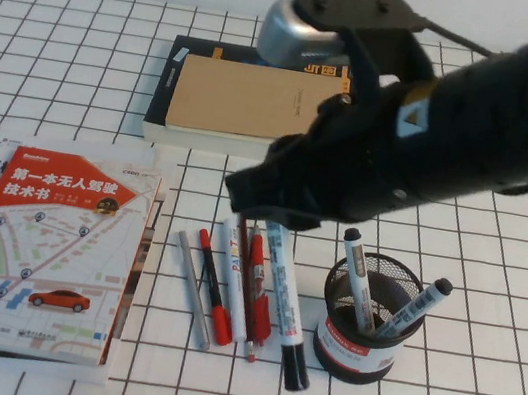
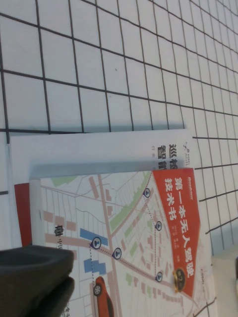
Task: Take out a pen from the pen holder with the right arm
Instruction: 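Take a marker out of the pen holder and lay it on the table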
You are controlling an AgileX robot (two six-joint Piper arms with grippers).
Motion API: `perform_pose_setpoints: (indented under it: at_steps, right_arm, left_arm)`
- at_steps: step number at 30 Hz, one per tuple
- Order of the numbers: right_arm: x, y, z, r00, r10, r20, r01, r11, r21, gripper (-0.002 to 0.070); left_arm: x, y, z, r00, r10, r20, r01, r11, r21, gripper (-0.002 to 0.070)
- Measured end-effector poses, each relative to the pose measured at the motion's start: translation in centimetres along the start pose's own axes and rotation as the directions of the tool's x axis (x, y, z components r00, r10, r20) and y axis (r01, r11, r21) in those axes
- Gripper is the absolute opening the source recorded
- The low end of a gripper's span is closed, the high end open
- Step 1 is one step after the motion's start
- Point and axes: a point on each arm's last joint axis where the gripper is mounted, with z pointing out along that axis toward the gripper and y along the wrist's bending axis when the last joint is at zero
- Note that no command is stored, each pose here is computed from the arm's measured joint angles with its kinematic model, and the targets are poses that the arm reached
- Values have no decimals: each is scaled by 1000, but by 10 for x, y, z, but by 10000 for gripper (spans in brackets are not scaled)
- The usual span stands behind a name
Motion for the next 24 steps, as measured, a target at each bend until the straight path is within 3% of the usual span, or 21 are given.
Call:
perform_pose_setpoints:
  at_steps: [4,9,16,24]
  right_arm:
    - [-24,-6,33,998,51,-35,-50,998,32,116]
    - [-45,-37,79,982,173,-80,-165,982,95,116]
    - [-46,-86,146,929,294,-227,-250,947,201,116]
    - [-41,-113,178,903,340,-264,-279,929,242,116]
  left_arm:
    - [0,0,0,1000,0,0,0,1000,0,-4]
    - [0,0,0,1000,0,0,0,1000,0,-4]
    - [0,0,0,1000,0,0,0,1000,0,-4]
    - [0,0,0,1000,0,0,0,1000,0,-4]
